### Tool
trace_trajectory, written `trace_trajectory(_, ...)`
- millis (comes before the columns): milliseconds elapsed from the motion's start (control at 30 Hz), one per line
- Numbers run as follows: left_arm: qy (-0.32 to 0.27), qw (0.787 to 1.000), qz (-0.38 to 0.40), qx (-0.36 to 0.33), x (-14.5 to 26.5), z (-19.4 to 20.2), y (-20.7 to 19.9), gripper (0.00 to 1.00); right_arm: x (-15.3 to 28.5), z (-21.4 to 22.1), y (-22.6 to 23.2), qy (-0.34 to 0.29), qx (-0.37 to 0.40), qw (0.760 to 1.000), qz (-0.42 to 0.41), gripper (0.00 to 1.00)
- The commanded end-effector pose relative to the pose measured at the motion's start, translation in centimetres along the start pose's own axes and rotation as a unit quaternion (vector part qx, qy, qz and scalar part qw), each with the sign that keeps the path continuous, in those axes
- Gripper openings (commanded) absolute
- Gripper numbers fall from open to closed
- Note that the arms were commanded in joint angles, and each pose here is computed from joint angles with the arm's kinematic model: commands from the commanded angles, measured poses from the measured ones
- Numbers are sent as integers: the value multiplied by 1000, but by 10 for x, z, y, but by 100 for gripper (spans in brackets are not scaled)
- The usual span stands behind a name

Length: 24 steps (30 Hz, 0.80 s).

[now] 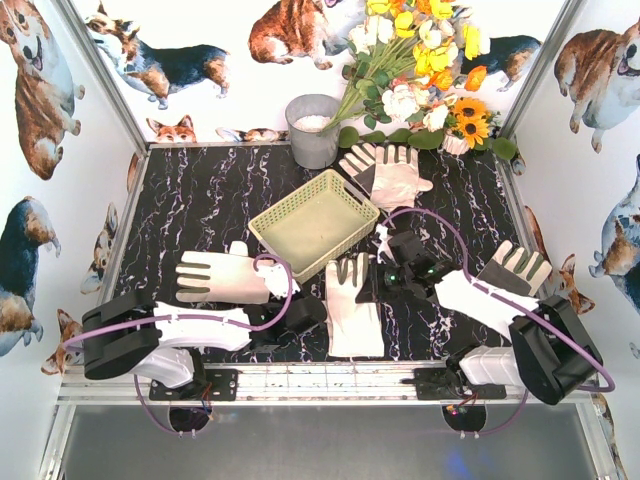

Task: Put the gloves into the storage basket
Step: Pair the glove with the glove.

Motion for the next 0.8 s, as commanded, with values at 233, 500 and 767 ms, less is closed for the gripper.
trace_trajectory(233,-29,994,-77,-74,-6,-11,27,5,-14,3,-18,7,-23,999,42,0)
trace_trajectory(500,-19,982,-135,-128,4,-16,23,31,-18,10,-23,22,-36,998,50,0)
trace_trajectory(767,14,981,-62,-185,23,-21,-31,36,-18,9,-23,18,-37,998,49,0)
Point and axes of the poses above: each gripper's point midway between its finger pads, its own x axis back along the fingers, its own y axis along the line the jaws close on, z = x × y, the point moved 6 cm from there along x, back along the fingers, and after that the axes turned 10 degrees about x, right-handed, at the moved point
